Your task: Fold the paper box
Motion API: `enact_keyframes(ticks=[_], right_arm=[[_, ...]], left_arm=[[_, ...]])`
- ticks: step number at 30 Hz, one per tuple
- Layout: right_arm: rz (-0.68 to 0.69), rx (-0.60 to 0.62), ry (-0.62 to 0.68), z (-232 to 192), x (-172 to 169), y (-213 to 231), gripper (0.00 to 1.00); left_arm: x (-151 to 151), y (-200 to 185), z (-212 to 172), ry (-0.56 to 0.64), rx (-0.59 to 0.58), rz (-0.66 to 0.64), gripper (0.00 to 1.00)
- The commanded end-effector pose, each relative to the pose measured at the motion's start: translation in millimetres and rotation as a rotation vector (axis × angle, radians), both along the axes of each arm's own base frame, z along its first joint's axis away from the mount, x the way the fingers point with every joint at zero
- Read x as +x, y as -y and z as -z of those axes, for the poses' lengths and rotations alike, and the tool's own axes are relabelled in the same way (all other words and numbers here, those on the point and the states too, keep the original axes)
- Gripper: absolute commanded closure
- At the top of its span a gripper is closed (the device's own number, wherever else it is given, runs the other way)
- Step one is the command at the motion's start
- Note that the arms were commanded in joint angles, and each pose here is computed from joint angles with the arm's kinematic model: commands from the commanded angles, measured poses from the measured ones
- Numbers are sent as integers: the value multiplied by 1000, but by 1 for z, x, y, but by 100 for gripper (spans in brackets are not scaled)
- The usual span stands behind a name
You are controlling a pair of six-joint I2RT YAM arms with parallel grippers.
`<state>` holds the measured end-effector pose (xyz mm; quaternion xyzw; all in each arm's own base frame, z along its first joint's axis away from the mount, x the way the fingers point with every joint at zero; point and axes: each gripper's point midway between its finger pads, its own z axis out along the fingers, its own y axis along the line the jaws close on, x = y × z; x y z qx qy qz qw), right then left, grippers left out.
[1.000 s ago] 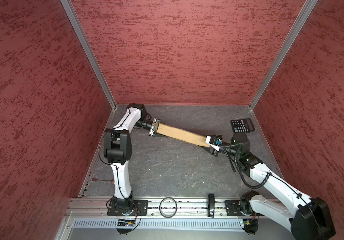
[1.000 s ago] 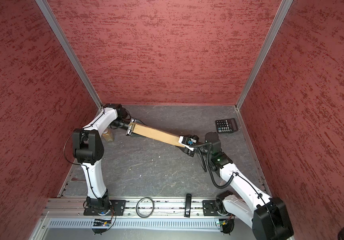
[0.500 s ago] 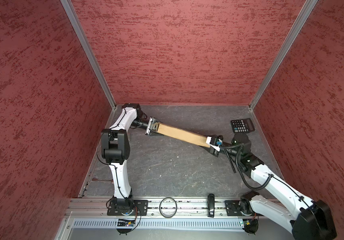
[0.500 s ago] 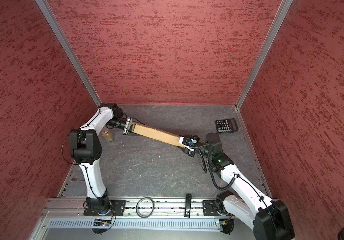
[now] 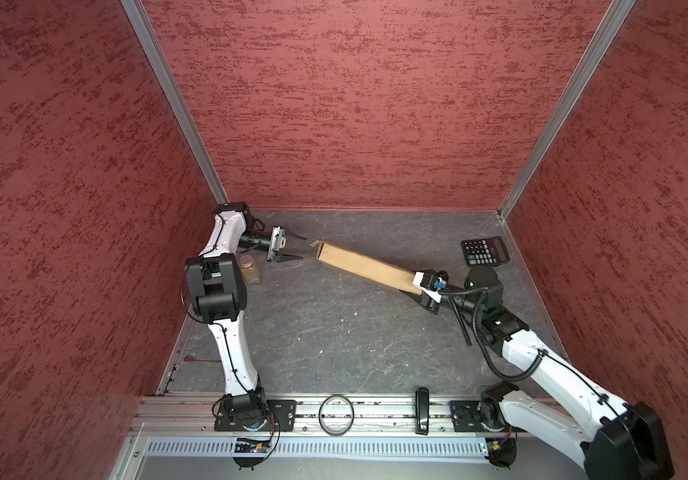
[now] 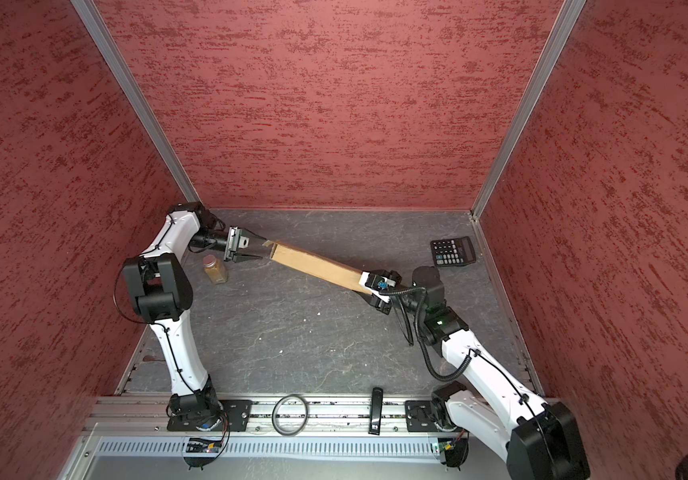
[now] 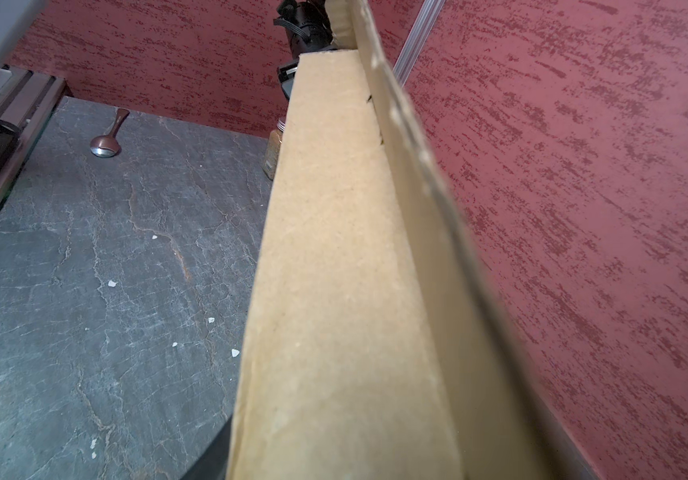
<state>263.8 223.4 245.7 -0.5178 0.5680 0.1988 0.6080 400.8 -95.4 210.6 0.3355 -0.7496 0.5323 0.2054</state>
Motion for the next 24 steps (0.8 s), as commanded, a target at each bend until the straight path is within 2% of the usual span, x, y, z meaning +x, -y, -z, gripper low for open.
enact_keyframes(ticks=[1,3,9,15,19,22,24], right_arm=[[10,9,-10,5,3,0,60],[19,20,-45,10,5,0,60],[33,68,-123,26,6,-1,60],[18,99,-202,35,7,-6,61],[14,101,-256,39,6,-7,62],[7,100,-286,37,4,-8,62],[11,105,-298,35,3,-7,62]], left_arm=[[-6,-5,-6,-84,19,11,43],[7,-17,-7,-47,60,-3,45],[53,-52,-32,166,201,-69,47],[92,-62,-81,468,319,-177,49],[95,-43,-114,688,409,-159,49],[85,-22,-126,846,509,-61,49],[75,-10,-125,909,540,-1,49]])
